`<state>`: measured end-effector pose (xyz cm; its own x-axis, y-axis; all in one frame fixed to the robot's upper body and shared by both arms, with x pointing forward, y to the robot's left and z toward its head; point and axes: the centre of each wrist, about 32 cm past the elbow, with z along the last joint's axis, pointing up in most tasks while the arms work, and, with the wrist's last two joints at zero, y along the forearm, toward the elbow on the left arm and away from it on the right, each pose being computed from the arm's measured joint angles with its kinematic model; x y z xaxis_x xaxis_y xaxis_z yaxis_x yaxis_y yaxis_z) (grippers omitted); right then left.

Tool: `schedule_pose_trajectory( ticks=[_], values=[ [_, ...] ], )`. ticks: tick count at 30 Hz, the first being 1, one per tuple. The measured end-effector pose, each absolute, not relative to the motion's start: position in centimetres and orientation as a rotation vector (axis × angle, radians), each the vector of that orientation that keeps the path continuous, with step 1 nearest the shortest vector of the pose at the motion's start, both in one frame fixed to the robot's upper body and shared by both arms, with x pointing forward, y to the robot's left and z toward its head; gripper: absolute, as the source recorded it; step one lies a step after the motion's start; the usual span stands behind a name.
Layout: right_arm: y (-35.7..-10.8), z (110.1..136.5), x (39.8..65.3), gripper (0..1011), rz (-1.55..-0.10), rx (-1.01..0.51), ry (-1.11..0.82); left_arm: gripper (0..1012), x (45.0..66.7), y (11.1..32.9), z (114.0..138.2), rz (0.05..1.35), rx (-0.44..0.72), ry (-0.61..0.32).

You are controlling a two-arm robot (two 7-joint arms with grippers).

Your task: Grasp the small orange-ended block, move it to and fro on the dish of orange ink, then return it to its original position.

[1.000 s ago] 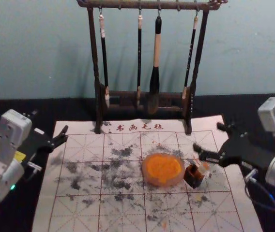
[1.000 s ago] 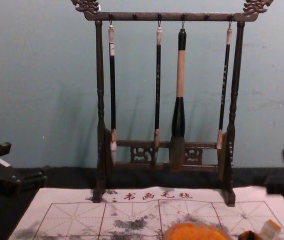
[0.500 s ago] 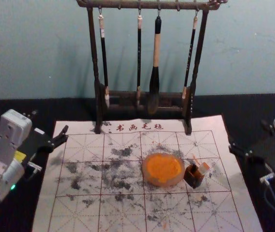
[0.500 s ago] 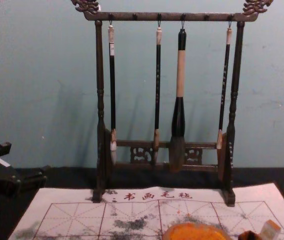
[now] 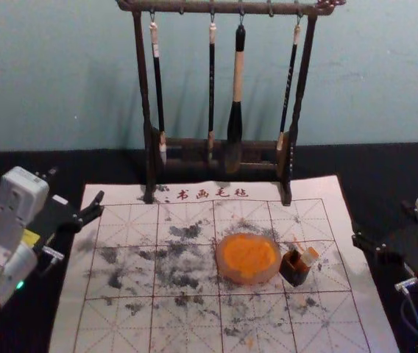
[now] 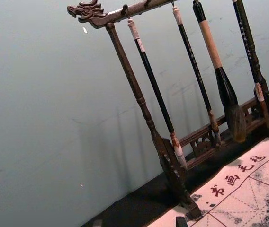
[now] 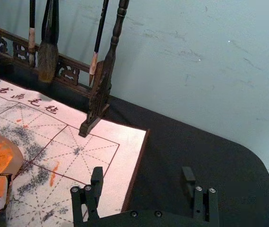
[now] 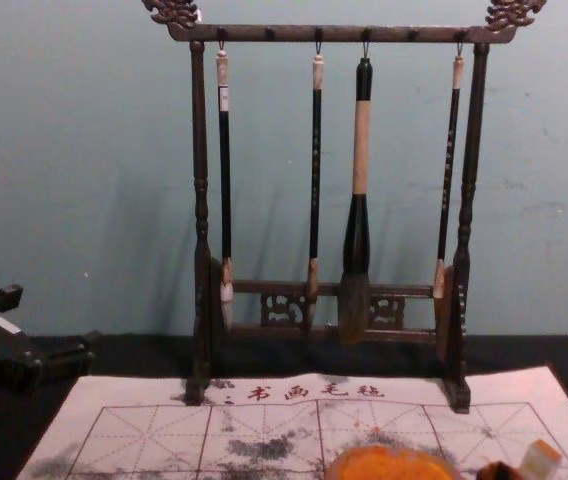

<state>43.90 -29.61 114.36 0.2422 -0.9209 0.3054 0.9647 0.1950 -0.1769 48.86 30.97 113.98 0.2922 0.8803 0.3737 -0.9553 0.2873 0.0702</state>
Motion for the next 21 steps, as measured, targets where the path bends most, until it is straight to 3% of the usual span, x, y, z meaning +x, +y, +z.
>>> schedule_pose_trajectory(
  ticks=[21],
  values=[
    [-29.52,114.57,43.87,1002,-1.324,-0.368,-0.147,1001,48.86,30.97,113.98,1.248,0.304,-0.285]
  ],
)
